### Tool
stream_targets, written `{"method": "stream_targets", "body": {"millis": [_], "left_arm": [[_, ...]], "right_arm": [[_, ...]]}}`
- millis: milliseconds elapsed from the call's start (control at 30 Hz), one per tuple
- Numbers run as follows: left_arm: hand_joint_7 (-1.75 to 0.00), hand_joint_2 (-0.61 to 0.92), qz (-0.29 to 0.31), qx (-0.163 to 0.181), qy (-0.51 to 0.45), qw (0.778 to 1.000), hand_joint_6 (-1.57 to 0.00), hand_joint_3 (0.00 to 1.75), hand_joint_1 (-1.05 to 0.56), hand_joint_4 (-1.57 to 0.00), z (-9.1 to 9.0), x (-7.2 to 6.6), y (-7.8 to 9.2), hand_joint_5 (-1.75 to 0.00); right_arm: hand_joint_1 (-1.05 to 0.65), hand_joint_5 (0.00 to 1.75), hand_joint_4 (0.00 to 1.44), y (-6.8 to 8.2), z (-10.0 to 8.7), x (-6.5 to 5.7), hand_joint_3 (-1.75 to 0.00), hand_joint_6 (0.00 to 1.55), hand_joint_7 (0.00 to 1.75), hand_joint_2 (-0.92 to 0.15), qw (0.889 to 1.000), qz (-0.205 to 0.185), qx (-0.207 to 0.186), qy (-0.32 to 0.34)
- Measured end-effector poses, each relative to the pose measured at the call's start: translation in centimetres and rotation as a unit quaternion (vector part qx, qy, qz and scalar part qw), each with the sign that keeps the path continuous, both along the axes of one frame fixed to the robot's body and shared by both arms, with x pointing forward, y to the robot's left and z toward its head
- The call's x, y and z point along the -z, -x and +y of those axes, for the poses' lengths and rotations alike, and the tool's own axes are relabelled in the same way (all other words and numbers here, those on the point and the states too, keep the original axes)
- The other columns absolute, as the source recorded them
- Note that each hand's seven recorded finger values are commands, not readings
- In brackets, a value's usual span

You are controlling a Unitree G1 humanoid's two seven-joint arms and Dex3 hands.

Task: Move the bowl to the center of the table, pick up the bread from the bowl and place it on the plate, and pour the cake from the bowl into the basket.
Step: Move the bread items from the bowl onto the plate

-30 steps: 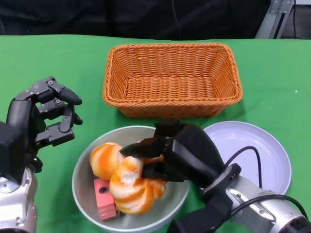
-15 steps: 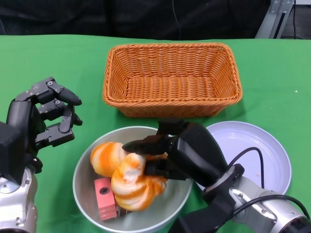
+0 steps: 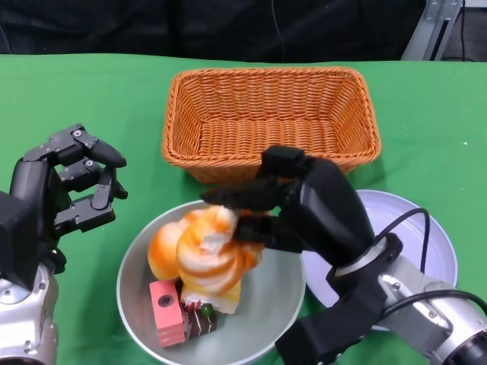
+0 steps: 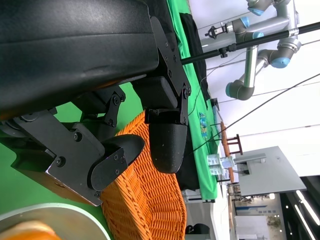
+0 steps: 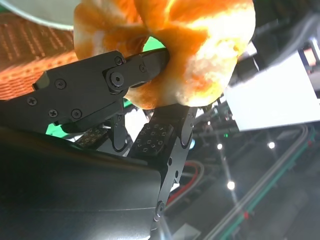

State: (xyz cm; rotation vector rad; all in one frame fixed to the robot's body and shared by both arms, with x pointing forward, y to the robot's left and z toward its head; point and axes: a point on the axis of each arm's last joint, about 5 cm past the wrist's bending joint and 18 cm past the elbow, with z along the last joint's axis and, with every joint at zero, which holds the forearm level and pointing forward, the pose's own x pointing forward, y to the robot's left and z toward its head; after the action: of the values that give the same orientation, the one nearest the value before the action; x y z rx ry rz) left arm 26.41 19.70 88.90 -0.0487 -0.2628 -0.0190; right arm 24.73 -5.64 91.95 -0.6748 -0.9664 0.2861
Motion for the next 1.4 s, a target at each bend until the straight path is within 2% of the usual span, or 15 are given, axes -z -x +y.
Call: {"method": "stream_targets", "body": {"millis": [400,567,733,967,1000,1067,1133,1233,1400], "left_arm": [[-1.25,0.45,0.001,-0.001,0.001,1.0,-0.89,1.22,-0.01,-0.85,0.0,0.1,-0.2,-1.48],[-1.25,0.45,0.001,-0.001,0.001,1.0,-0.89,1.22,0.0,-0.85,0.0,0.1,-0.2,-1.47],[-1.27,0.44,0.001,-0.003,-0.001,1.0,-0.88,1.23,0.0,-0.85,0.2,0.1,-0.2,-1.47],[-1.26,0.45,0.002,-0.003,-0.003,1.0,-0.88,1.2,-0.01,-0.84,0.5,0.1,-0.2,-1.47],[-1.26,0.44,0.003,-0.003,-0.003,1.0,-0.88,1.21,-0.01,-0.84,0.5,0.1,-0.2,-1.47],[-1.25,0.43,0.004,-0.002,-0.003,1.0,-0.88,1.22,0.0,-0.84,0.5,0.1,-0.2,-1.47],[-1.24,0.44,0.006,0.0,-0.003,1.0,-0.88,1.22,0.01,-0.84,0.6,0.1,-0.3,-1.47],[-1.24,0.45,0.009,0.003,-0.006,1.0,-0.88,1.22,0.0,-0.83,0.7,0.2,-0.3,-1.47],[-1.24,0.46,0.006,0.007,-0.008,1.0,-0.88,1.19,0.0,-0.83,0.8,0.2,-0.3,-1.48]], "right_arm": [[-0.2,1.29,0.77,0.3,-1.3,-1.4,0.0,1.27,0.08,-0.86,1.0,-0.015,0.013,-0.019],[-0.21,1.33,0.76,0.5,-1.7,-2.1,-0.01,1.26,0.08,-0.88,0.999,-0.021,0.016,-0.028],[-0.2,1.39,0.74,0.7,-2.4,-2.3,-0.01,1.26,0.1,-0.89,0.999,-0.018,0.023,-0.024],[-0.19,1.4,0.75,1.2,-4.3,-2.7,-0.04,1.29,0.15,-0.92,0.997,0.006,0.071,-0.031],[-0.18,1.41,0.74,1.3,-4.6,-2.8,-0.08,1.26,0.21,-0.91,0.996,0.009,0.079,-0.031],[-0.18,1.4,0.75,1.5,-5.3,-3.0,-0.22,1.1,0.54,-0.85,0.995,0.016,0.093,-0.032],[-0.17,1.39,0.77,1.8,-6.0,-3.3,-0.48,1.02,0.72,-0.71,0.993,0.024,0.108,-0.035],[-0.16,1.45,0.77,2.1,-7.1,-3.8,-0.68,1.01,0.79,-0.6,0.991,0.034,0.12,-0.056],[-0.18,1.55,0.77,2.5,-8.2,-4.4,-0.73,0.99,0.85,-0.57,0.986,0.051,0.14,-0.069]]}}
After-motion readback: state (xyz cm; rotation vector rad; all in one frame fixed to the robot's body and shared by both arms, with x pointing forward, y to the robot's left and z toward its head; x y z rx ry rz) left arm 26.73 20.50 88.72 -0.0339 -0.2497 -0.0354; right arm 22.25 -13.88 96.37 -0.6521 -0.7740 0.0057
